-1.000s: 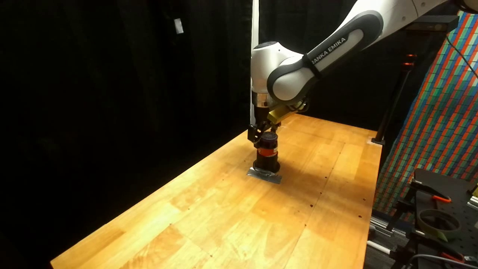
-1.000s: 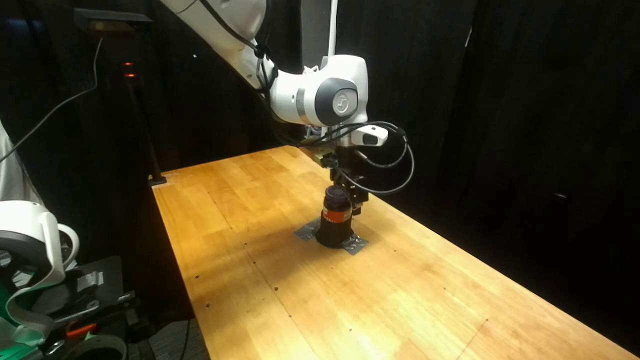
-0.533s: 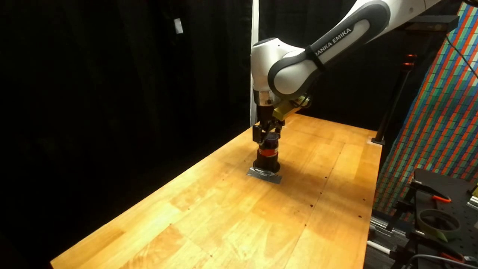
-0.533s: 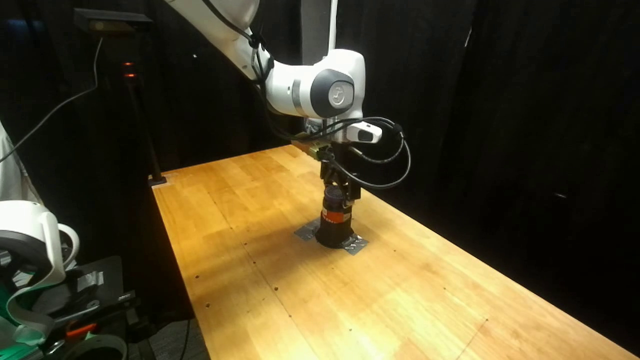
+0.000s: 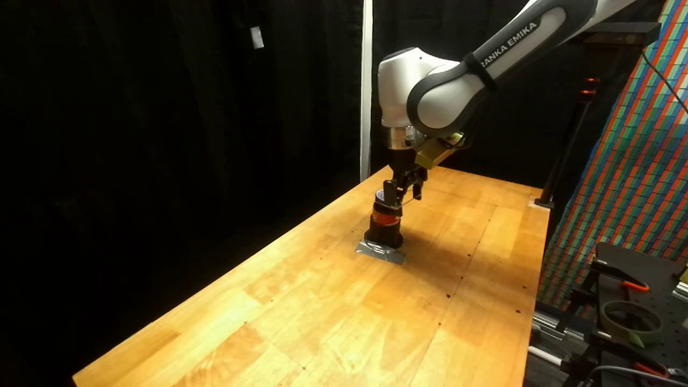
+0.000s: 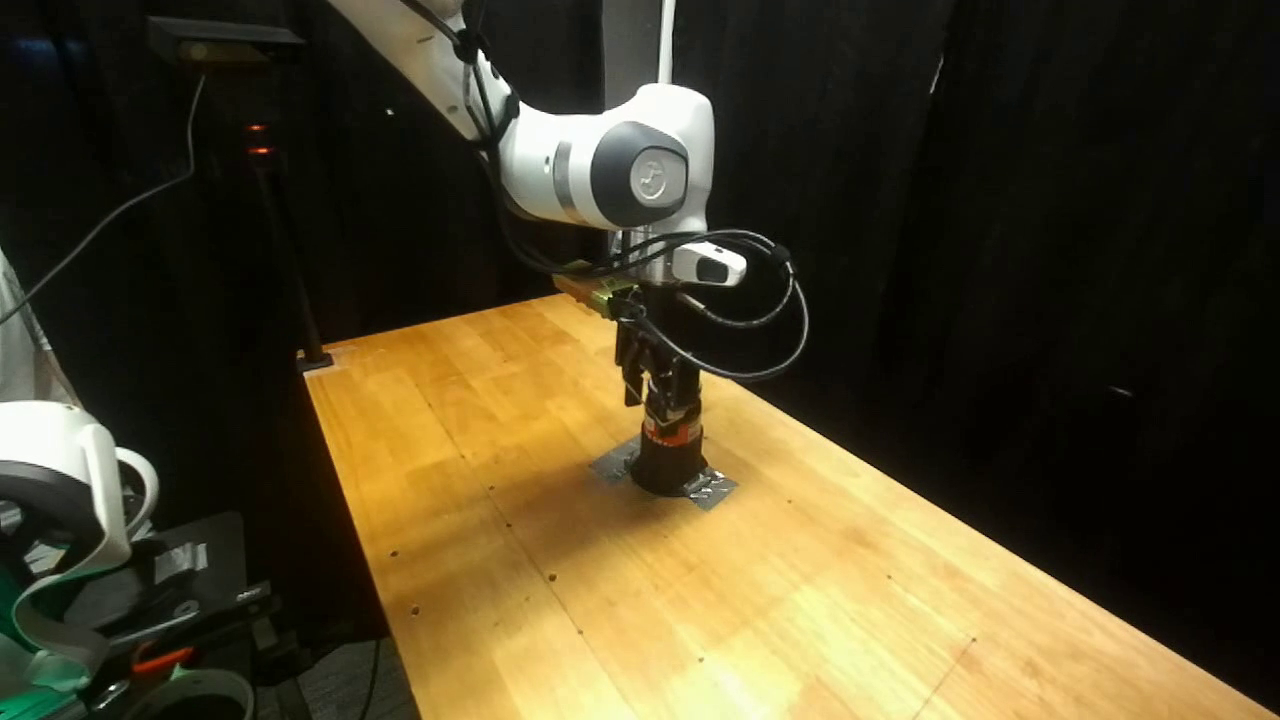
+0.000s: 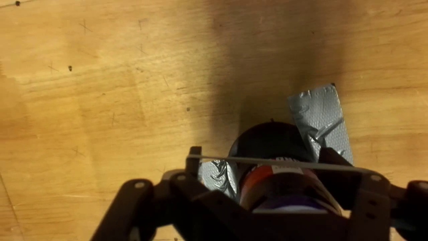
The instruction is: Put the elastic rubber on the object
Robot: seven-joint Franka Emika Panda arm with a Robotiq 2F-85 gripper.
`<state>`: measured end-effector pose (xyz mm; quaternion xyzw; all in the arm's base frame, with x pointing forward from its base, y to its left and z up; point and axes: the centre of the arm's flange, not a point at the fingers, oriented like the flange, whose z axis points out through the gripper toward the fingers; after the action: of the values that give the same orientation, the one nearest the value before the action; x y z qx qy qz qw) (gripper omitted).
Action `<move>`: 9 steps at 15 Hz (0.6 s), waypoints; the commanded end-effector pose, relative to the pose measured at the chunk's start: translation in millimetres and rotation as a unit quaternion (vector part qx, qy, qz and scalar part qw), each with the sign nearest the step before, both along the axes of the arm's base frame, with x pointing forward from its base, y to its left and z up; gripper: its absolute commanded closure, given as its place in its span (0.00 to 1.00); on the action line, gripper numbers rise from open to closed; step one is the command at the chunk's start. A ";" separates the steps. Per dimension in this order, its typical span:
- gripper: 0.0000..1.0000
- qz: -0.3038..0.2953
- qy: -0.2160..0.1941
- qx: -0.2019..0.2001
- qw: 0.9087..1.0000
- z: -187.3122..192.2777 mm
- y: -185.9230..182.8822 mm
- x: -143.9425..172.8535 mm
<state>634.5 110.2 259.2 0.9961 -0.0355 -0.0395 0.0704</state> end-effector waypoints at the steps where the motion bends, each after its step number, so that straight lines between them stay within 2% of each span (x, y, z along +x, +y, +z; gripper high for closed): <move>1: 0.42 0.012 0.012 0.007 1.000 5.4 -11.2 -37.5; 4: 0.65 0.012 -0.005 0.013 1.000 -0.4 -11.4 -52.3; 7: 0.87 0.010 -0.059 0.023 0.998 -1.9 -10.0 -67.4; 9: 0.94 0.016 -0.113 0.029 0.993 -2.6 -10.1 -77.0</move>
<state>595.2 105.4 250.1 0.9985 -0.0234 0.0146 0.0469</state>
